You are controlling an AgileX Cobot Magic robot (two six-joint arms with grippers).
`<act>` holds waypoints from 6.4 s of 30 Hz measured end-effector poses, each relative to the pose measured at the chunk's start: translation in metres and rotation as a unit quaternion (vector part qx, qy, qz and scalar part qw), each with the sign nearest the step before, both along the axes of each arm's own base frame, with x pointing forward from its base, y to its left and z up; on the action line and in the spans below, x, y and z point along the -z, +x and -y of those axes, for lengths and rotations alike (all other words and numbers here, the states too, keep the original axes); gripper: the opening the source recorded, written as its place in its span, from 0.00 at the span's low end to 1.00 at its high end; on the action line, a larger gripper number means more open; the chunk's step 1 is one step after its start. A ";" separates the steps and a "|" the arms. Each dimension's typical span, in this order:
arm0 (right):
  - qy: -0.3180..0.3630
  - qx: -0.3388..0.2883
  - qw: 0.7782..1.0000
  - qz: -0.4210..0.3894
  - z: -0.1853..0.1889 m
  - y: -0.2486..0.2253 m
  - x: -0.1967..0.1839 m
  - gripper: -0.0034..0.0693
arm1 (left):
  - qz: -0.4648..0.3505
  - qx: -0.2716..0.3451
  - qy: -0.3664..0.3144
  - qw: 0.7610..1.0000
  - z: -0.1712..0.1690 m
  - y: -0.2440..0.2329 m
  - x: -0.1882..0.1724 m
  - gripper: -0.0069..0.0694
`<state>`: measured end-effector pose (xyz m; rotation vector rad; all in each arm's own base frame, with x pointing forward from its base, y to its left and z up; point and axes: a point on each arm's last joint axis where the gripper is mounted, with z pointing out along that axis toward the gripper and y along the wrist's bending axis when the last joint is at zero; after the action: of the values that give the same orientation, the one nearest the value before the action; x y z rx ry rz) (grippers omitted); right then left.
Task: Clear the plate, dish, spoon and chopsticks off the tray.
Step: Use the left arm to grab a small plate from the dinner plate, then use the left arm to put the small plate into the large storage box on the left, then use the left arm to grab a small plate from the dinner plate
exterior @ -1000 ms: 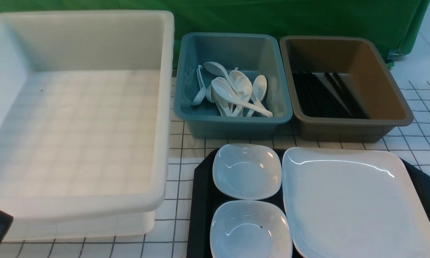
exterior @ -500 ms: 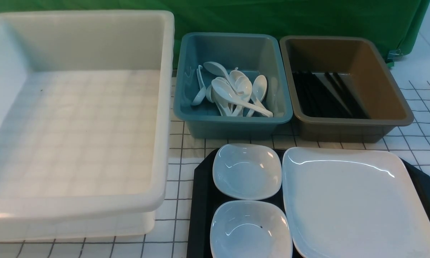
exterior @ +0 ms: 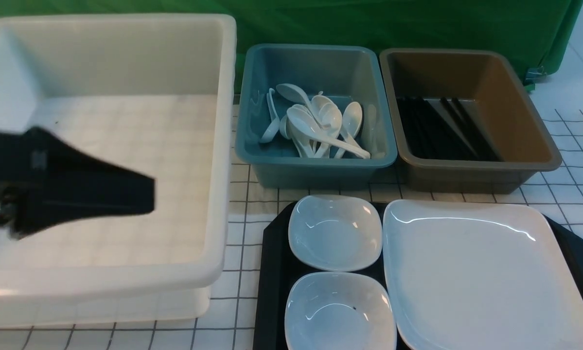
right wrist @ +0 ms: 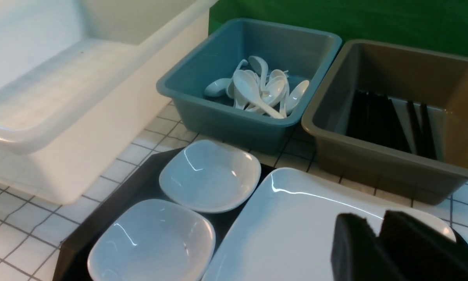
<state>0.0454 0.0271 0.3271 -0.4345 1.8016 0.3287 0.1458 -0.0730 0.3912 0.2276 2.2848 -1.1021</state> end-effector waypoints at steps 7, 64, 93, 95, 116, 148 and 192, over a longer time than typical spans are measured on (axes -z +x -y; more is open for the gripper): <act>0.000 0.000 1.000 0.000 0.000 0.000 0.000 0.22 | -0.087 0.078 0.060 0.991 0.059 0.019 0.033 0.12; -0.013 -0.005 1.000 -0.027 0.000 -0.002 0.005 0.30 | -0.005 0.293 0.511 0.808 0.215 0.131 0.215 0.58; -0.013 -0.005 1.000 -0.027 0.000 -0.002 0.005 0.33 | -0.059 0.370 0.500 0.781 0.216 0.119 0.231 0.55; -0.013 -0.005 1.000 -0.027 0.000 -0.002 0.005 0.33 | -0.065 0.373 0.493 0.783 0.217 0.118 0.231 0.48; -0.013 -0.005 1.000 -0.027 0.000 -0.002 0.005 0.33 | -0.052 0.339 0.452 0.824 0.206 0.103 0.162 0.12; -0.013 -0.005 1.000 -0.027 0.000 -0.002 0.005 0.34 | -0.114 -0.359 0.079 0.923 -0.106 0.141 0.088 0.11; -0.005 -0.002 1.000 -0.010 0.000 -0.001 0.002 0.36 | -0.241 -0.204 0.172 0.933 -0.083 0.172 0.158 0.75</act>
<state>0.0447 0.0272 0.3251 -0.4429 1.8227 0.3276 0.3181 0.0099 0.2333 -0.4191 2.7770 -0.5781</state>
